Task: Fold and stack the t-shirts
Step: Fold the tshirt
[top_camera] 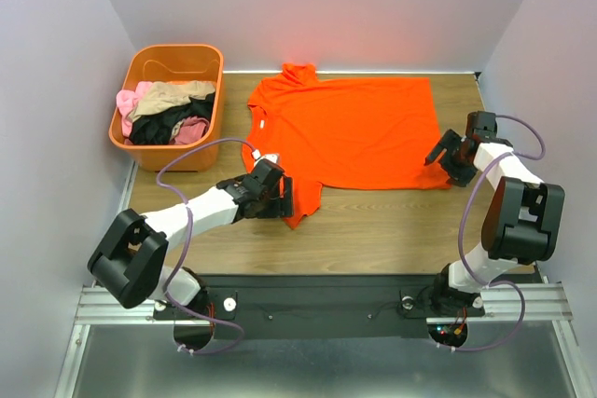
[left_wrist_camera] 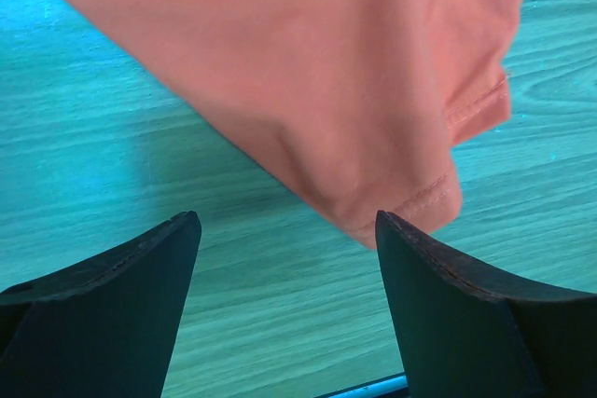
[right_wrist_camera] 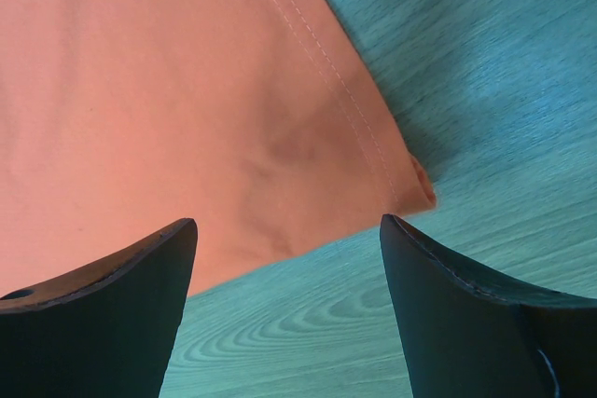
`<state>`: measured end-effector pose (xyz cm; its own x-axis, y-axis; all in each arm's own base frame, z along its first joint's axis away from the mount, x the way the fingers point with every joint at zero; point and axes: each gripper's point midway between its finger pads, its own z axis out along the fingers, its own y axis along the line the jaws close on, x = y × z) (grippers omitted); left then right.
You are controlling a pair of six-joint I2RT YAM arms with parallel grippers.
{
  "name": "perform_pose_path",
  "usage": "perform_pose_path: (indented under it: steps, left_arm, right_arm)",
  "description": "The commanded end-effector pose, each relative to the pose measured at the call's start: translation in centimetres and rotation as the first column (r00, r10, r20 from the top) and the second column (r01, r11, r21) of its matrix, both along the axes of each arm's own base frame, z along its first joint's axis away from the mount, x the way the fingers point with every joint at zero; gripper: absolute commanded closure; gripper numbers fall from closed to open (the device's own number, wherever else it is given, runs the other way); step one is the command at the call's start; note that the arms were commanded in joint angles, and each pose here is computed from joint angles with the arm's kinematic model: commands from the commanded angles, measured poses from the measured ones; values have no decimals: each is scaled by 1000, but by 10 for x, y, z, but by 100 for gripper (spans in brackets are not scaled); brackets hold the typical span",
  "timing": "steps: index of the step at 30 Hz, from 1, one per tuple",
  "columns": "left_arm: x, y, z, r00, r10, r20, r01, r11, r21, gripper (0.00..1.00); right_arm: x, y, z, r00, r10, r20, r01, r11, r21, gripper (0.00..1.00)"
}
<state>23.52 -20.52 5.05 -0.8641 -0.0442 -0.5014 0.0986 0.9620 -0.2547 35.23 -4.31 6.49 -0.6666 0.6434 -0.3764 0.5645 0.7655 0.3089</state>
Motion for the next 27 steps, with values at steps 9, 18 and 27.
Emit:
perform_pose_path:
  steps: [9,18,27]
  left_arm:
    - [-2,-13,-12,998,-66,3,65,988,138,17]
    - [-4,-26,-15,996,-84,-1,83,988,127,19]
    - [-11,-36,-25,993,-116,-37,120,986,117,35]
  right_arm:
    - [3,0,24,996,-14,93,14,1000,1,15]
    - [3,2,28,994,-7,105,6,1000,5,16]
    - [2,2,30,994,-1,109,1,1000,0,15]
